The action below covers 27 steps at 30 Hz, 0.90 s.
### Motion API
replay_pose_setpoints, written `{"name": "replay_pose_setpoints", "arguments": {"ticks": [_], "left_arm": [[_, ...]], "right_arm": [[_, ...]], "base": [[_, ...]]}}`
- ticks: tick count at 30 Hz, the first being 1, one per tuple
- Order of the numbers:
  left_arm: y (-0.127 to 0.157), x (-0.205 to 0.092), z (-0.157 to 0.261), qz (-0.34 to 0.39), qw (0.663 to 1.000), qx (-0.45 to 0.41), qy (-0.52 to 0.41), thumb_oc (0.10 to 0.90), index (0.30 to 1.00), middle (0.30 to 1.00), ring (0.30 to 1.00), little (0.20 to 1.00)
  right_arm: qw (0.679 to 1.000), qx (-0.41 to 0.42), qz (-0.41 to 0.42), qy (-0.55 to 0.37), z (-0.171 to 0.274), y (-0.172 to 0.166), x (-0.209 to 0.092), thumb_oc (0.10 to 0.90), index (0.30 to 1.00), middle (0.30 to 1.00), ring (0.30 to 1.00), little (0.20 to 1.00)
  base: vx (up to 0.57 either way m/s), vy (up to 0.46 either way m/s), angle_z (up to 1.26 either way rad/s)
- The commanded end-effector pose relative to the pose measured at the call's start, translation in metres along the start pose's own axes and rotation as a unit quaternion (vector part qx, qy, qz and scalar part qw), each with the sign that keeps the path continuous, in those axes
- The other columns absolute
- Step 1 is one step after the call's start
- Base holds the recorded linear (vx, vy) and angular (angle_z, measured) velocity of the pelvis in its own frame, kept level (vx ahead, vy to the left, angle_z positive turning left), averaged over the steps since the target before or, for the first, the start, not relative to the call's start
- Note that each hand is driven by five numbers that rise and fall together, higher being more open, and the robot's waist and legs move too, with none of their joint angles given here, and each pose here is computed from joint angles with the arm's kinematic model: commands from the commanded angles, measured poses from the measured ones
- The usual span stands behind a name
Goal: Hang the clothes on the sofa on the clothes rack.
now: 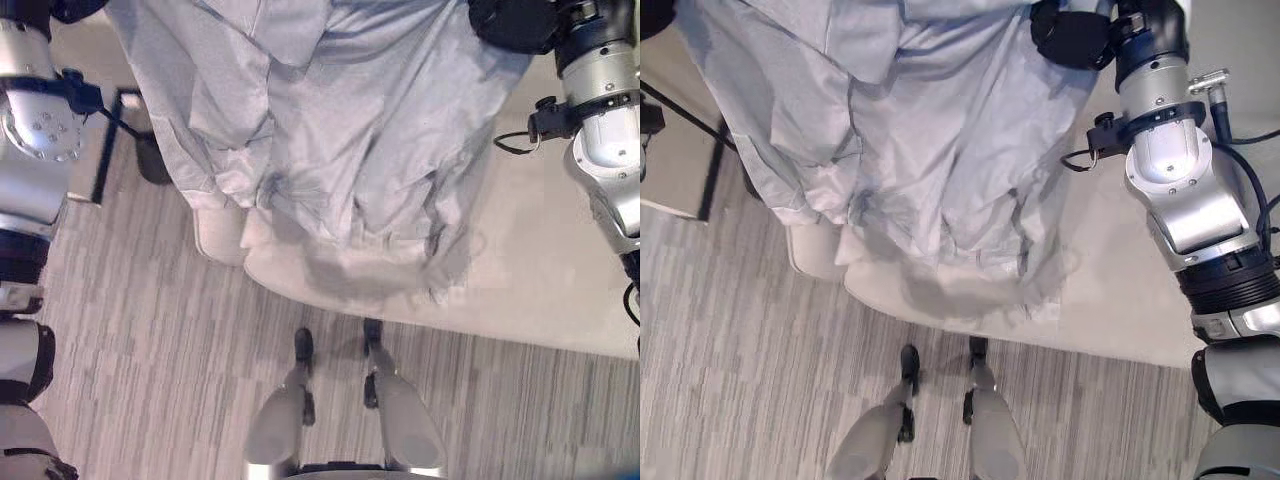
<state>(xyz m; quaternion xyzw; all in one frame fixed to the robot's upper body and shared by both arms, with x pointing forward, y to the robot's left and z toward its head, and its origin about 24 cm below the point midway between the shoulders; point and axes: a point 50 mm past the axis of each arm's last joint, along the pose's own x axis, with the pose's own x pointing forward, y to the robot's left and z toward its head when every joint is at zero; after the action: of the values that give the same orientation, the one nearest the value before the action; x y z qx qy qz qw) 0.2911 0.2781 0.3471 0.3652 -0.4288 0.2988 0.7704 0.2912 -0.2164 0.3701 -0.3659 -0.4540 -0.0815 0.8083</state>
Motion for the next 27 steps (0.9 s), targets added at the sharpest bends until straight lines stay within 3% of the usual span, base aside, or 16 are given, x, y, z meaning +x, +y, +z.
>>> {"name": "replay_pose_setpoints", "arguments": {"ticks": [1, 5, 13, 19, 27], "left_arm": [[0.012, 0.004, -0.006, 0.046, 0.999, 0.015, -0.009, 0.400, 0.300, 0.300, 0.300, 0.300], [0.030, 0.002, -0.006, 0.059, 0.997, 0.041, -0.021, 0.400, 0.300, 0.300, 0.300, 0.300], [0.051, 0.015, -0.001, 0.094, 0.992, 0.078, -0.042, 0.400, 0.300, 0.300, 0.300, 0.300], [0.054, 0.033, 0.010, 0.106, 0.989, 0.085, -0.066, 0.400, 0.300, 0.300, 0.300, 0.300], [0.023, 0.047, 0.032, 0.066, 0.991, 0.064, -0.093, 0.400, 0.300, 0.300, 0.300, 0.300]], "right_arm": [[0.999, -0.033, -0.006, -0.016, -0.006, 0.012, -0.007, 0.400, 0.300, 0.300, 0.300, 0.300], [0.996, -0.082, 0.009, -0.036, 0.002, 0.000, -0.001, 0.400, 0.300, 0.300, 0.300, 0.300], [0.994, -0.101, 0.000, -0.052, 0.010, -0.008, 0.012, 0.400, 0.300, 0.300, 0.300, 0.300], [0.986, -0.158, -0.039, -0.032, -0.001, -0.030, 0.007, 0.400, 0.300, 0.300, 0.300, 0.300], [0.982, -0.179, -0.058, -0.010, -0.009, -0.029, 0.008, 0.400, 0.300, 0.300, 0.300, 0.300]], "base": [[0.05, -0.092, 0.19], [0.03, -0.127, 0.17], [-0.04, 0.087, 0.34], [0.09, 0.596, 0.43], [0.06, 0.593, 0.28]]}}
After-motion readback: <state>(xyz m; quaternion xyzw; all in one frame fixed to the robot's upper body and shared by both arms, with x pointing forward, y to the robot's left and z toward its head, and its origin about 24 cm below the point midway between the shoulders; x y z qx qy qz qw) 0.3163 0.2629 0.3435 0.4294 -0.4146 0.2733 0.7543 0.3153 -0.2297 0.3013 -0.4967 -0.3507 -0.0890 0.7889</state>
